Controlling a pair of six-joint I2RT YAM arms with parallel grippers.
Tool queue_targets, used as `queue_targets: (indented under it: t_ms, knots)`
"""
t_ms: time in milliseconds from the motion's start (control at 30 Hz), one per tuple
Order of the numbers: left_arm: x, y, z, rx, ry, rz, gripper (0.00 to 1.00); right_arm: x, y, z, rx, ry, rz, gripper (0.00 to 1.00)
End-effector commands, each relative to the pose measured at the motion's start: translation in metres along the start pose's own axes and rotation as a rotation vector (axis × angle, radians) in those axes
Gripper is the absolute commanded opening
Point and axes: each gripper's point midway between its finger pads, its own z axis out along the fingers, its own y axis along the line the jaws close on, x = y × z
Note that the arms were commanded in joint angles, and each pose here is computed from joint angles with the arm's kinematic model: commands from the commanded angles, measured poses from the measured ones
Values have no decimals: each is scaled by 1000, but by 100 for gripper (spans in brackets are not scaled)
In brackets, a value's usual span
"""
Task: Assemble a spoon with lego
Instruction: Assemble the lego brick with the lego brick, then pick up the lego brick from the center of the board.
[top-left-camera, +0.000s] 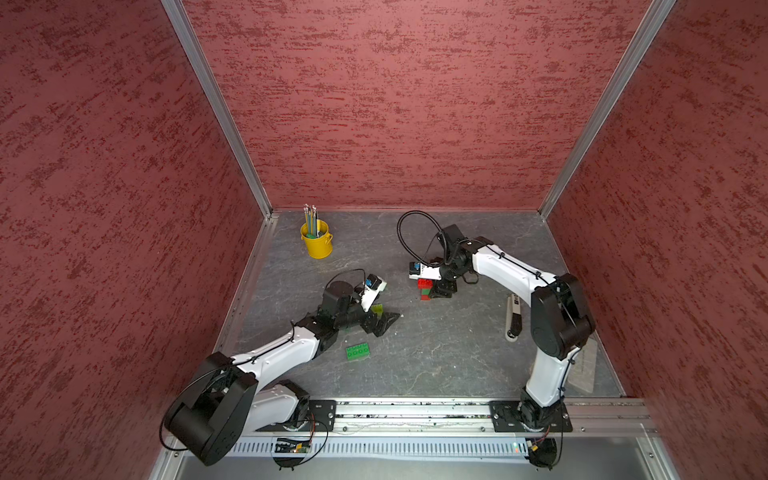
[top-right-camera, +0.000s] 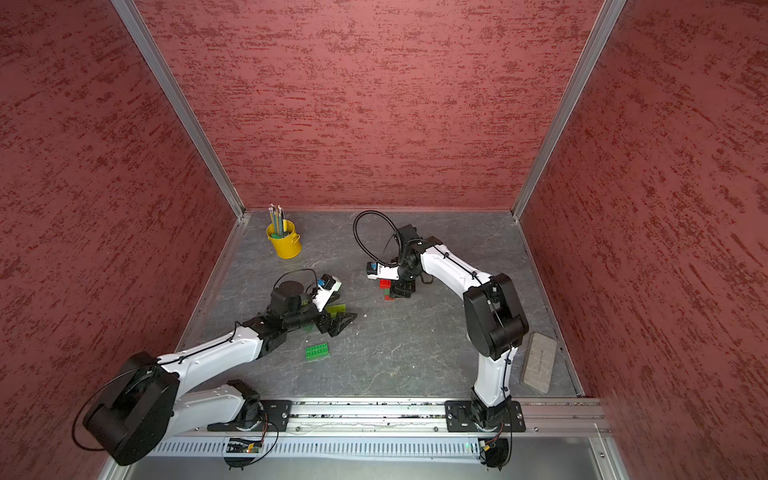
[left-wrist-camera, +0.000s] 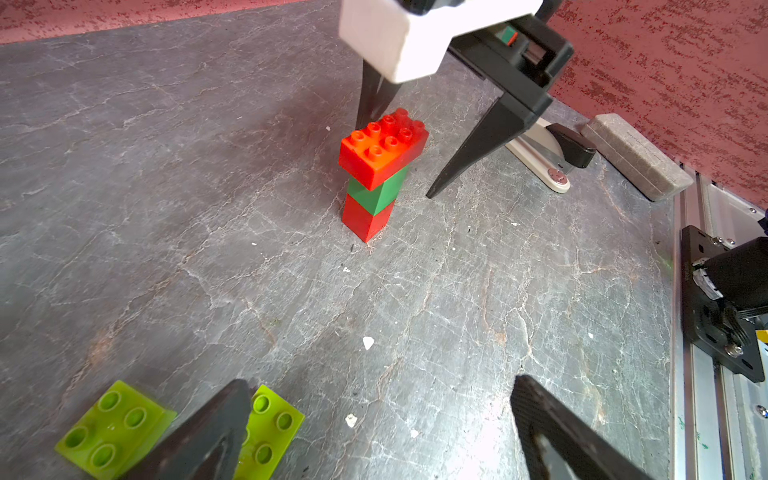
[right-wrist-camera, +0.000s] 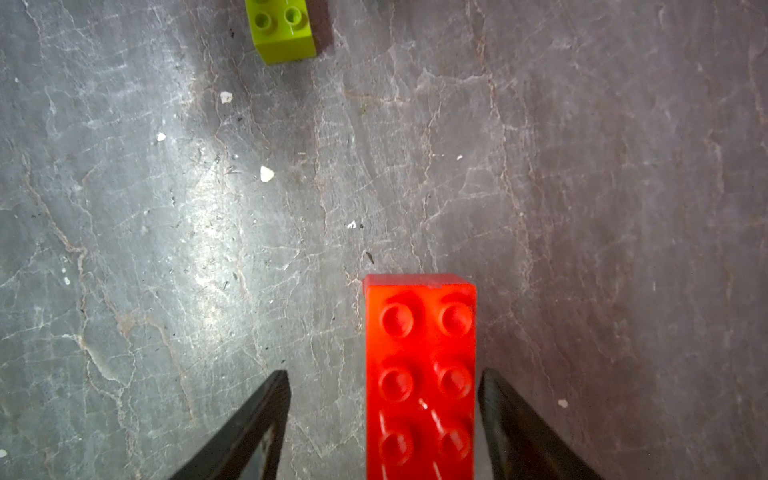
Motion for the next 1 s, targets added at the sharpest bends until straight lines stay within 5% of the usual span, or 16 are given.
queue_targets:
  t_ms: [0, 133, 467, 667, 967]
  knots:
    - [-4, -2, -3, -2, -7, 11, 99, -7, -5, -5, 22, -12, -6, 85]
    - [-5, -2, -4, -5, -4, 8, 99, -10, -9, -8, 38, -20, 14, 94]
    - [-24, 1, -22, -67, -10, -62, 100, -24, -22, -45, 187, -73, 54, 97]
    - [-33, 23, -55, -243, 16, -247, 100, -47, -21, -86, 307, -149, 138, 97]
    - [-31, 53, -128, -495, 4, -559, 99, -97, 26, -87, 315, -228, 253, 97]
